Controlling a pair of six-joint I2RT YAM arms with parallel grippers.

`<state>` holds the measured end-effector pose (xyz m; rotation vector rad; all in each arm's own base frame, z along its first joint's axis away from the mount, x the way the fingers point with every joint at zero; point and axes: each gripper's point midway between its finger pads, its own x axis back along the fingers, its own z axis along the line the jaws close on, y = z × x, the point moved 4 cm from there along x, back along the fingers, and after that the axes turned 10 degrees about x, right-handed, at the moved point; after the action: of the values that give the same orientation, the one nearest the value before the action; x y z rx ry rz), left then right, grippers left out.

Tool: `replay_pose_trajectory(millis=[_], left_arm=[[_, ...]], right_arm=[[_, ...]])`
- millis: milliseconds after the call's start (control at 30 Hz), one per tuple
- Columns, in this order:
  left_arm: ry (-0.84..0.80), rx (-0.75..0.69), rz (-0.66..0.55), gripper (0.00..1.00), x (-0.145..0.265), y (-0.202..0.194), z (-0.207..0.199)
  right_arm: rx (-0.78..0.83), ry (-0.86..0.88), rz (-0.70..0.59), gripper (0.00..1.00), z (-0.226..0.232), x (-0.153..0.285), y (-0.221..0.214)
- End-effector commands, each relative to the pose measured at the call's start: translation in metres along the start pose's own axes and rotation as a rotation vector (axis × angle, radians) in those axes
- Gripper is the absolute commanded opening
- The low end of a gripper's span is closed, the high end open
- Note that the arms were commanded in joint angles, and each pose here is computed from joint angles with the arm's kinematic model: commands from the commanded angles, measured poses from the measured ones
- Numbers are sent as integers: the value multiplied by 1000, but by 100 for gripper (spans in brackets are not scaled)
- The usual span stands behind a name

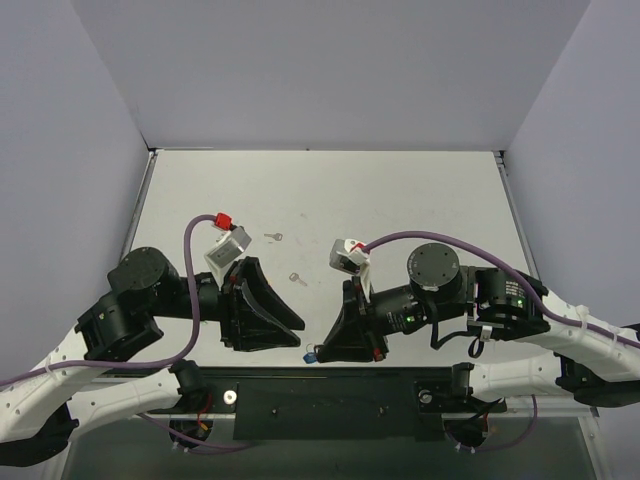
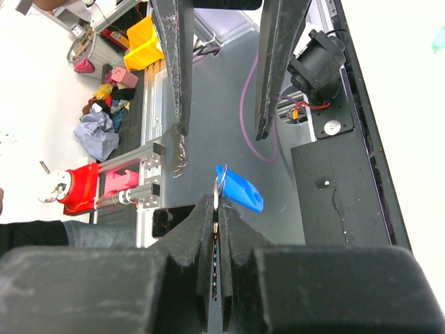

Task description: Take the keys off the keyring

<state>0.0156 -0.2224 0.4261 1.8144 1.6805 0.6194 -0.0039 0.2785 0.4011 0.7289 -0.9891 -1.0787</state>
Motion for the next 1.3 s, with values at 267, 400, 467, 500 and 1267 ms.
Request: replay_pose_trajectory(millis=[267, 400, 467, 500, 1267], left_arm=[[-51, -9, 5, 42, -7, 3, -4], [-47, -3, 14, 42, -10, 2, -1], [-48, -2, 15, 42, -12, 2, -1], [-47, 0, 14, 41, -11, 2, -1], [-31, 16, 25, 33, -8, -5, 4]], right_arm=[[42, -7, -64, 0, 6, 8, 19], [39, -10, -63, 0, 6, 7, 19], [39, -13, -64, 0, 5, 6, 20], [34, -17, -61, 0, 4, 5, 19], [28, -41, -66, 0, 0, -3, 22]])
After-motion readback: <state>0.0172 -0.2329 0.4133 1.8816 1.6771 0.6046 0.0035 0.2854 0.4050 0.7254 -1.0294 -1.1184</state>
